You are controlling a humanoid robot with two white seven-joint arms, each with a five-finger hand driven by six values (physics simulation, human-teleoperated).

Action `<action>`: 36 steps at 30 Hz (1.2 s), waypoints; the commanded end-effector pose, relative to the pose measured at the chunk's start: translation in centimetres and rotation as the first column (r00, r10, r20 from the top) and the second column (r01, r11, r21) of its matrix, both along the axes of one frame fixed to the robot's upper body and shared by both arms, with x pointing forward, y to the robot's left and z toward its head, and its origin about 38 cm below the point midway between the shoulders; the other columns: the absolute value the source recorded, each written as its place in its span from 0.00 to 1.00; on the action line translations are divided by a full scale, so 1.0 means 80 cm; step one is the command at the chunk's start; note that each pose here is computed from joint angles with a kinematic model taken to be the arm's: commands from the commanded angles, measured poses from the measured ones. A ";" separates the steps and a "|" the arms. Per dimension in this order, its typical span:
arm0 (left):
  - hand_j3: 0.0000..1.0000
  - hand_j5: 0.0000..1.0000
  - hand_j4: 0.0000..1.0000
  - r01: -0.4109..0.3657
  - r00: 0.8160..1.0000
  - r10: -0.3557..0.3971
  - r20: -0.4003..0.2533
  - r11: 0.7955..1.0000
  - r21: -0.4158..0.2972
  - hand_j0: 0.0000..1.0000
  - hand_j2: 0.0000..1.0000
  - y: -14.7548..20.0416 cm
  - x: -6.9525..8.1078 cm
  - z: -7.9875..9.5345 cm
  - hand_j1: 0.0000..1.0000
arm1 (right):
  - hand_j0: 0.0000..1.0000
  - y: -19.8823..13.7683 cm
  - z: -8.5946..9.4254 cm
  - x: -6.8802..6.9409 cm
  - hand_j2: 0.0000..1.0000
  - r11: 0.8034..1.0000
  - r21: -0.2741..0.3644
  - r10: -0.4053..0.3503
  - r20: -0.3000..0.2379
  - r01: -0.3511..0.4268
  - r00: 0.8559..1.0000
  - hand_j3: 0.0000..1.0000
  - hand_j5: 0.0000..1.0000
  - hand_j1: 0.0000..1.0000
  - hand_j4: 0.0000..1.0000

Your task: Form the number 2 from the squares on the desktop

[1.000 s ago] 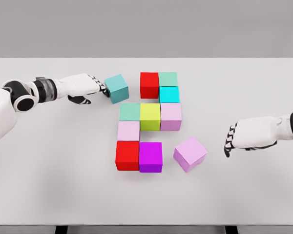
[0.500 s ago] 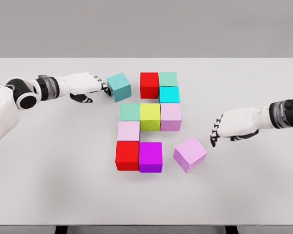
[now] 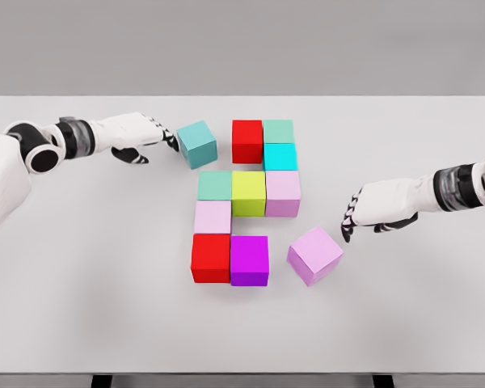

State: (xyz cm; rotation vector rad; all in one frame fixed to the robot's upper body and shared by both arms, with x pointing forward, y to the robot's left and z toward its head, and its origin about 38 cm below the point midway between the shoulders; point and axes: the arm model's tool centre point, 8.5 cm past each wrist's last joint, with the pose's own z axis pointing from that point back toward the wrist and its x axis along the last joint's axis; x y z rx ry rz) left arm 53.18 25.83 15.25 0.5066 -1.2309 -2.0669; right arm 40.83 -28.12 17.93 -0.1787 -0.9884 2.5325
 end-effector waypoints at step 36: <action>0.73 0.73 0.73 -0.046 0.998 0.045 -0.037 0.999 -0.014 0.73 0.73 -0.012 0.017 -0.009 0.73 | 0.64 0.007 0.017 -0.073 0.64 0.992 -0.003 0.129 -0.022 -0.129 0.991 0.64 0.64 0.64 0.64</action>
